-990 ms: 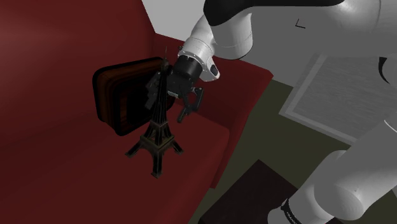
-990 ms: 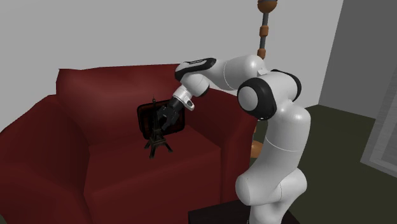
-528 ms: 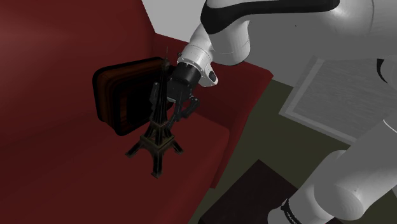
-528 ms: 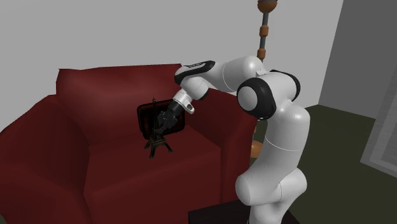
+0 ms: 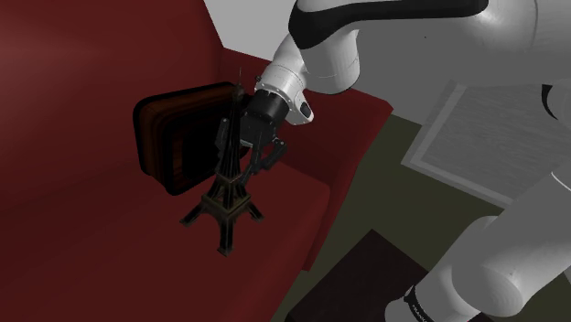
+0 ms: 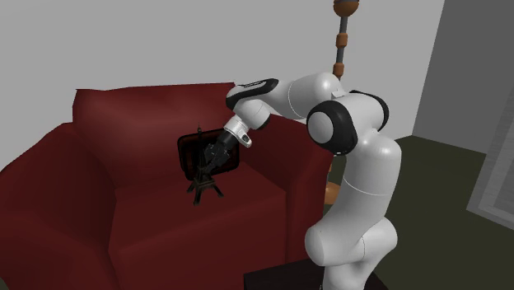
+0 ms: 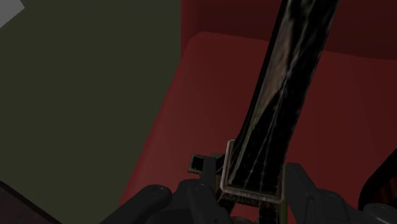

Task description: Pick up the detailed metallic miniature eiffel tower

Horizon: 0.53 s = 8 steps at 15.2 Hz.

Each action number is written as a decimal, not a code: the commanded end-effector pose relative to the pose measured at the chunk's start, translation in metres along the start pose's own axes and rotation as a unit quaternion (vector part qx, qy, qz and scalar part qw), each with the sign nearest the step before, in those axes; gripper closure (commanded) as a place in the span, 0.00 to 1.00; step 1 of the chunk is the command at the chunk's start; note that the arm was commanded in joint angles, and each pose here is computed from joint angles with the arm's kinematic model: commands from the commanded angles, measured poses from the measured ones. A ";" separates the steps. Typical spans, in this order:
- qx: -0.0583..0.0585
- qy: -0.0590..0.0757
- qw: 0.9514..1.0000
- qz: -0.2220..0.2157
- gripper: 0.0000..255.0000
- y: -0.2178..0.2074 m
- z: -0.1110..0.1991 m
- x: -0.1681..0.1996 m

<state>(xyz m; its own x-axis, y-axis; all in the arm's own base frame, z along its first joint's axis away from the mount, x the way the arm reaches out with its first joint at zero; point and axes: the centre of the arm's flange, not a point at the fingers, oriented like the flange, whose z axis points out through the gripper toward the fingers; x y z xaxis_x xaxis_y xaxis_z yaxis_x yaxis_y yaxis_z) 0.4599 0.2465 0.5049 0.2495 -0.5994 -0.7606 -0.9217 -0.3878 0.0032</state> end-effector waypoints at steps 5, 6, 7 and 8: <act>-0.001 0.000 1.000 0.000 1.00 0.000 -0.017 -0.020; -0.001 0.000 1.000 0.000 1.00 0.000 -0.020 -0.024; -0.001 0.000 1.000 0.000 1.00 0.000 -0.023 -0.028; -0.001 0.000 1.000 0.000 1.00 0.000 -0.027 -0.032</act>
<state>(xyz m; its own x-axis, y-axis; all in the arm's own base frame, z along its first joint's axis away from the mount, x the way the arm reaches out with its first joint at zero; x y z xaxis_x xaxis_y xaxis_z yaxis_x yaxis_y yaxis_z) 0.4588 0.2471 0.5410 0.2488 -0.6002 -0.7602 -0.9214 -0.3887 0.0054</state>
